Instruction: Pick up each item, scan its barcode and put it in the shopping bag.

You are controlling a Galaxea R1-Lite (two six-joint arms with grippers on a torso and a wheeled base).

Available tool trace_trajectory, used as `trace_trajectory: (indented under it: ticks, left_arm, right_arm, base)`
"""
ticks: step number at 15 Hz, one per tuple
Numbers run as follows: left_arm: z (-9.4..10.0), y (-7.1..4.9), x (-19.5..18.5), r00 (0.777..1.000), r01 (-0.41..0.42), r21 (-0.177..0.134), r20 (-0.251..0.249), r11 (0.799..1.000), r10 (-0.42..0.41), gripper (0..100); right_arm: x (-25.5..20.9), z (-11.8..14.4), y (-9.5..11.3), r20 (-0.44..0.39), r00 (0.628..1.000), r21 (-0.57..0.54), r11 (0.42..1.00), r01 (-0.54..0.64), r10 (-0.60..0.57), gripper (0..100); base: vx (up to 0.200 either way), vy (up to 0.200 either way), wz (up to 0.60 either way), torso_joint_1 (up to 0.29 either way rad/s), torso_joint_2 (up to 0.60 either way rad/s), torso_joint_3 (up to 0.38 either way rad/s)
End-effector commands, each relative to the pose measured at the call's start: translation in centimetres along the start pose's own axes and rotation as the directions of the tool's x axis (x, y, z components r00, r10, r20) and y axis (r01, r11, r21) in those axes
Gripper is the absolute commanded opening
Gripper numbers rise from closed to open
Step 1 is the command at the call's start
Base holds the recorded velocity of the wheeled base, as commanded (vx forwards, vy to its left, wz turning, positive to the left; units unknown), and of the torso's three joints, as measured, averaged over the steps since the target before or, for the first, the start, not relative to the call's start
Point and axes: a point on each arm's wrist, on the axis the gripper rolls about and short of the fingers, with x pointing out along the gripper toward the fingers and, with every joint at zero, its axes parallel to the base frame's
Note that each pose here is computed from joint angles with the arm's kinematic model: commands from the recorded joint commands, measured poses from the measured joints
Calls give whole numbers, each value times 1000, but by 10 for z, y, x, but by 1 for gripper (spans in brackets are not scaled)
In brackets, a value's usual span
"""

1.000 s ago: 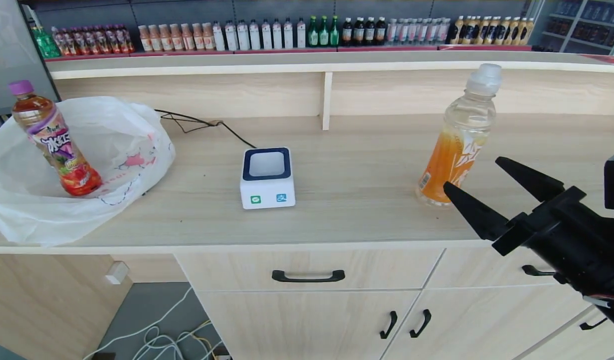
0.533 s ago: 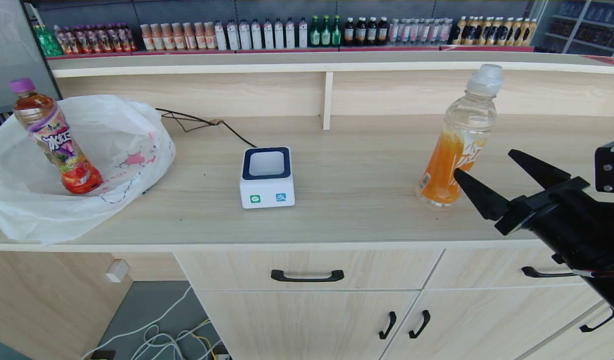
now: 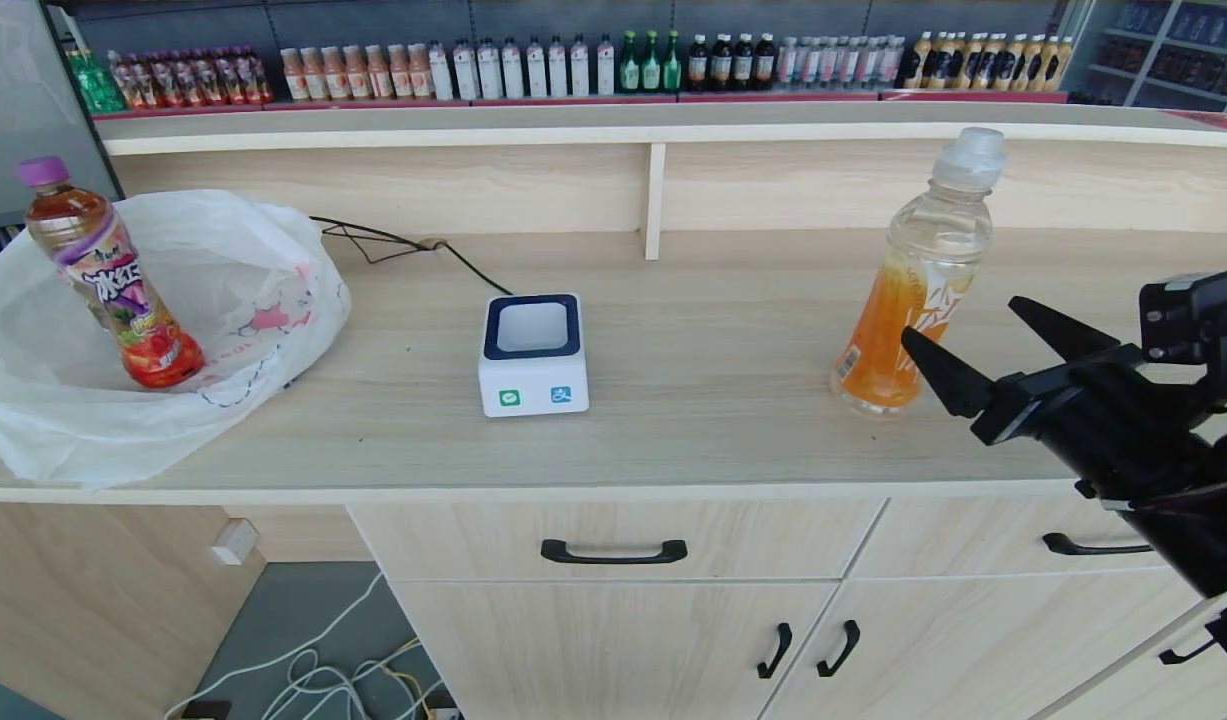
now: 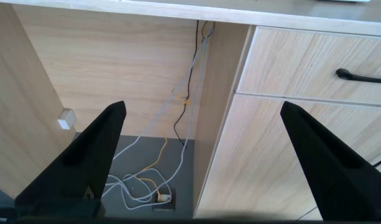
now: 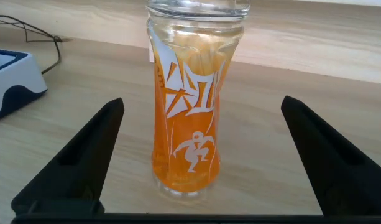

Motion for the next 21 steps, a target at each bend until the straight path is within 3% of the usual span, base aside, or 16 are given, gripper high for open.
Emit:
trace_trajectory:
  ticks: [1,15,21]
  left_arm:
    - [0,0,0,1000,0,0,0,1000,0,100]
    - [0,0,0,1000,0,0,0,1000,0,100]
    - [0,0,0,1000,0,0,0,1000,0,100]
  right_arm:
    - [3,-4,-1,-12,1000,0,1000,1,-1,100]
    - [45,-24,2,-4,1000,8,1000,-13,13,100]
    - [52,-11,-1,57,998,25,1000,-14,13,100]
  base:
    - [0,0,0,0,0,0]
    - [0,0,0,0,0,0]
    - [0,0,0,0,0,0]
